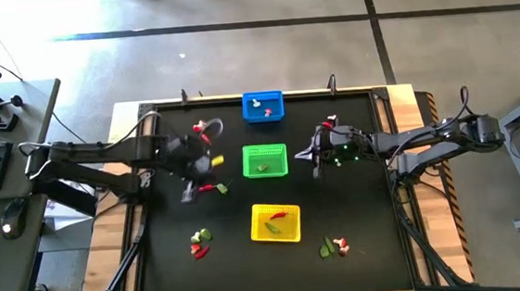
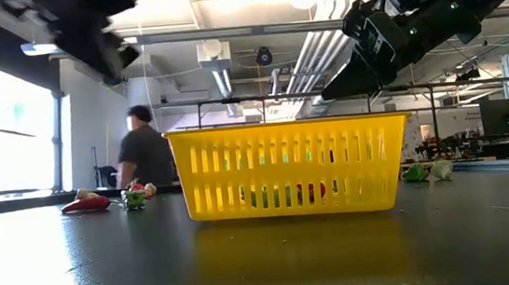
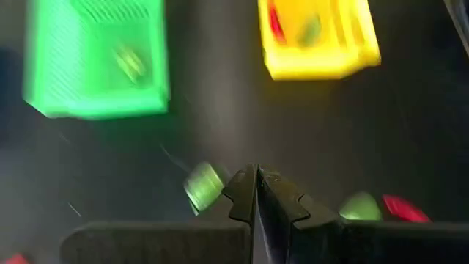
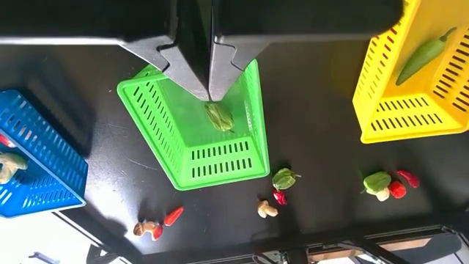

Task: Sort produce into baskets
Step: Put the green Mushroom into the blue bin

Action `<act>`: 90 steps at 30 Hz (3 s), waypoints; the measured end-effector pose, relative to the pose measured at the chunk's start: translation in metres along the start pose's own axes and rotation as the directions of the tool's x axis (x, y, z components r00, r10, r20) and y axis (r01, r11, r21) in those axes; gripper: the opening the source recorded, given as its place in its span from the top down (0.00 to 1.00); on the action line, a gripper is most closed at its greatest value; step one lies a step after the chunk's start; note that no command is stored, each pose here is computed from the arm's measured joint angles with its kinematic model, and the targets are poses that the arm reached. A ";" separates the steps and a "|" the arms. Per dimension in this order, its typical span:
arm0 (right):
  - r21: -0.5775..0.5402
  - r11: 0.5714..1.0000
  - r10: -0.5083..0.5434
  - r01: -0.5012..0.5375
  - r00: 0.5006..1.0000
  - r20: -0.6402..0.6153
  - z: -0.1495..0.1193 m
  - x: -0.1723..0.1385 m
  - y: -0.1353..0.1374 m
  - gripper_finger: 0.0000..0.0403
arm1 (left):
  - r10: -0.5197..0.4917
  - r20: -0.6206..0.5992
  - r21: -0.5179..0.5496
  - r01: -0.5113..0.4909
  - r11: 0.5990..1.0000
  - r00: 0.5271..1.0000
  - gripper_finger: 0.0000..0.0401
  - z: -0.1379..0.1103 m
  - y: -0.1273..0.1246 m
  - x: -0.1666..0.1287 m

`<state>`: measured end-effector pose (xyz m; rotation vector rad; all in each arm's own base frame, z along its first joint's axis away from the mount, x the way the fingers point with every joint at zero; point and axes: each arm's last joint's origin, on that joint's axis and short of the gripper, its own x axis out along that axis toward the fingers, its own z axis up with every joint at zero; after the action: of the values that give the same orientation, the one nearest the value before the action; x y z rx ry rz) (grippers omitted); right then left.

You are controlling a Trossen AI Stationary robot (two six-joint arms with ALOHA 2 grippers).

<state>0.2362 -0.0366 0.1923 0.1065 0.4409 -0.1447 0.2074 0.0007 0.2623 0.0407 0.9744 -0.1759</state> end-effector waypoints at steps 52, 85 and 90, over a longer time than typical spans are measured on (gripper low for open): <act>0.003 1.000 0.002 -0.002 1.000 0.022 0.002 0.000 0.000 1.00 | -0.240 -0.347 -0.071 0.230 0.971 0.907 0.62 -0.069 -0.102 0.091; -0.009 1.000 0.003 -0.003 1.000 0.025 0.002 0.000 0.000 1.00 | -0.185 -0.393 -0.127 0.147 0.981 0.901 0.99 -0.073 -0.089 0.079; -0.009 1.000 0.002 -0.002 1.000 0.025 0.002 0.000 0.000 1.00 | -0.119 -0.298 -0.207 0.057 0.977 0.947 1.00 -0.066 -0.064 0.061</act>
<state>0.2372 -0.0367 0.1945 0.0967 0.4160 -0.1417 0.1760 -0.0628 0.1780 -0.1618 1.3048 -0.1576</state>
